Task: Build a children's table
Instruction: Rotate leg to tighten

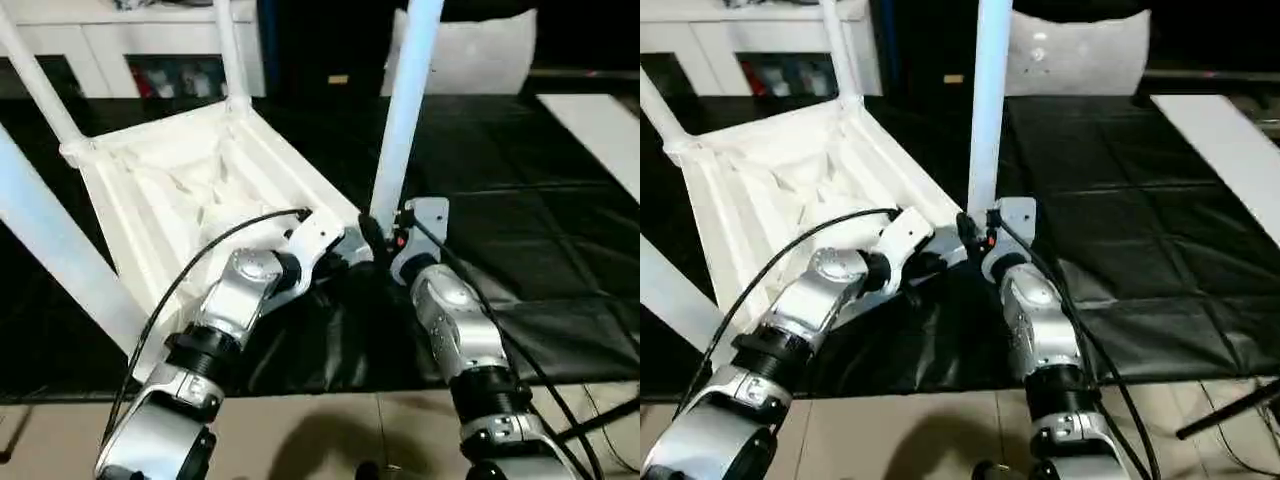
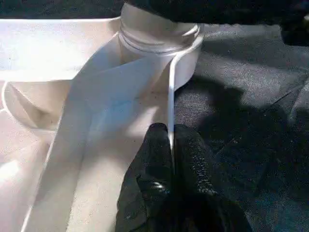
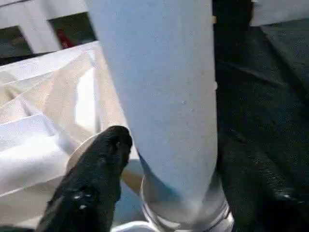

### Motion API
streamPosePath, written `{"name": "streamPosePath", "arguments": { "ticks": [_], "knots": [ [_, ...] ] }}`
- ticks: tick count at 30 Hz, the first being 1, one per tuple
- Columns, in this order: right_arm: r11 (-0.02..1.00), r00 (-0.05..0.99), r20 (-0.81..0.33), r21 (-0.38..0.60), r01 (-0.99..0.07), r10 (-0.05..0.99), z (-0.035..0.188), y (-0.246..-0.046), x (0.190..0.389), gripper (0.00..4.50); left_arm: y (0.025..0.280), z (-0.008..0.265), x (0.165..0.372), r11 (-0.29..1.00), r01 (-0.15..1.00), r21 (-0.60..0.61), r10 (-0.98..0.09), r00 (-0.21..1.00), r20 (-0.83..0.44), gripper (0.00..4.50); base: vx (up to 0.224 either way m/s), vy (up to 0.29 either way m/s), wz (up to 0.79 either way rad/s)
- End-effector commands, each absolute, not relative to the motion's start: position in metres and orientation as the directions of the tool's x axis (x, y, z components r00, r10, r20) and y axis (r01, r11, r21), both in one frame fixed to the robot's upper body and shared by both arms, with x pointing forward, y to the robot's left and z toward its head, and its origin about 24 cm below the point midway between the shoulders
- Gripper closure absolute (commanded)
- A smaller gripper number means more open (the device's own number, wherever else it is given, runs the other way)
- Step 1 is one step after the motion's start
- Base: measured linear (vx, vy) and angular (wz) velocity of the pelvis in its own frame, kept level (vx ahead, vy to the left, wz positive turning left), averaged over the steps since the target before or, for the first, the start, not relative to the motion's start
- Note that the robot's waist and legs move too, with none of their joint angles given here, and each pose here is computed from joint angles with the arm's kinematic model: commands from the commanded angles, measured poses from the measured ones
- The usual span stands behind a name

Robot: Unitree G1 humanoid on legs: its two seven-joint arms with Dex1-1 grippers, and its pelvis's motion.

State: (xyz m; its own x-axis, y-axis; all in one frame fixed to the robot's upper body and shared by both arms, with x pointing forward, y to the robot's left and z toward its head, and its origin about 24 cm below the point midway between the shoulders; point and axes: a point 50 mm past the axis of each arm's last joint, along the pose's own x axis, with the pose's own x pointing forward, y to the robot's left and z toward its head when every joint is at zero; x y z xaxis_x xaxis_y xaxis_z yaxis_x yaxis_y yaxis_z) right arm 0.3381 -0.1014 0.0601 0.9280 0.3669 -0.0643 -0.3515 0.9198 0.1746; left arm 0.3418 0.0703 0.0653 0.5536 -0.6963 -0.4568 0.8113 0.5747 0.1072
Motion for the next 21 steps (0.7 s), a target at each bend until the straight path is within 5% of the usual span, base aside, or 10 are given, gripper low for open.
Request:
{"name": "streamPosePath", "arguments": {
  "ticks": [1,12,21],
  "knots": [
    [0.843,0.848,-0.043,0.142,-0.519,0.529,0.057,-0.092,0.327,1.13,0.063,0.073,0.338,0.513,0.85,0.12,-0.763,0.515,-0.391,4.5,0.0,0.0,0.0],
    [0.596,0.593,-0.065,0.037,-0.802,0.802,0.072,-0.162,0.305,0.41,0.097,0.065,0.324,0.244,0.966,0.086,-0.852,0.256,-0.456,4.5,0.0,0.0,0.0],
    [0.229,0.221,-0.172,0.03,-0.973,0.96,0.078,-0.176,0.292,0.41,0.11,0.062,0.304,-0.068,0.997,0.027,-0.845,-0.043,-0.534,4.5,0.0,0.0,0.0]
  ]
}}
